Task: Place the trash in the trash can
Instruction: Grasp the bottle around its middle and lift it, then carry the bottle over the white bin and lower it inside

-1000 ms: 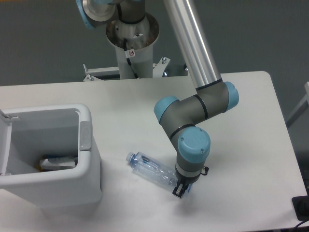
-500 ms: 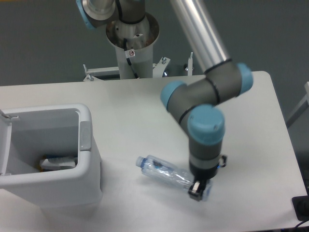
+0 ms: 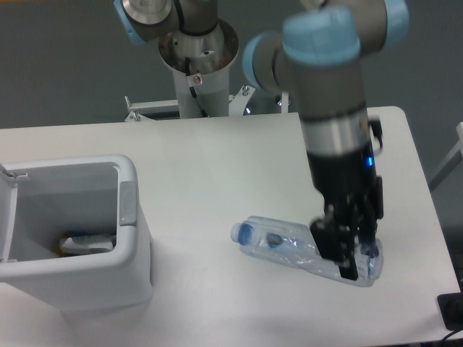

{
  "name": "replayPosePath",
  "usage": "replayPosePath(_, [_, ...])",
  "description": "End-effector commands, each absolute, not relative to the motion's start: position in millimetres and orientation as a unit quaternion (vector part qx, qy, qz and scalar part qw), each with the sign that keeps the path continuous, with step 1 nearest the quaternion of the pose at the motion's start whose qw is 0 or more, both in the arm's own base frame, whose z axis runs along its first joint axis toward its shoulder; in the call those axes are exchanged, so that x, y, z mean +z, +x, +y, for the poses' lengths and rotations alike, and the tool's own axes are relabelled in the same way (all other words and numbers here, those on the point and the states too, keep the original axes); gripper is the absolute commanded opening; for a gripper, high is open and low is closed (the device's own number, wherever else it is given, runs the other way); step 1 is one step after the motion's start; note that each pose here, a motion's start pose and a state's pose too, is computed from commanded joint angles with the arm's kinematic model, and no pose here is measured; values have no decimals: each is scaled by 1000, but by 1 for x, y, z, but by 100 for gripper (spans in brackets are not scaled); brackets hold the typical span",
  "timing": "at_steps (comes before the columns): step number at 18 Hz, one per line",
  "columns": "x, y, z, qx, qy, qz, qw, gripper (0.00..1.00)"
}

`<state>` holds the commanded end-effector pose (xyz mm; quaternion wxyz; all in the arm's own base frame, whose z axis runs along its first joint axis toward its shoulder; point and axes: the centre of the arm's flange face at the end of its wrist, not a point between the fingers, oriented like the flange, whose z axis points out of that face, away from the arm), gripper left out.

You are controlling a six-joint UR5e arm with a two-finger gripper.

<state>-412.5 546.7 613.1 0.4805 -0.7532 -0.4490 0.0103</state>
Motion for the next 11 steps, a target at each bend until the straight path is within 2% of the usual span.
replayPosePath(3, [634,-351,562,-16,-800,-329,501,56])
replayPosePath(6, [641,-288,576,-21,-824,-257,505,55])
replayPosePath(9, [638,-248,594,-28,-838,-211,503,55])
replayPosePath(11, [619,-211,611,-46,-853,-180,488,55])
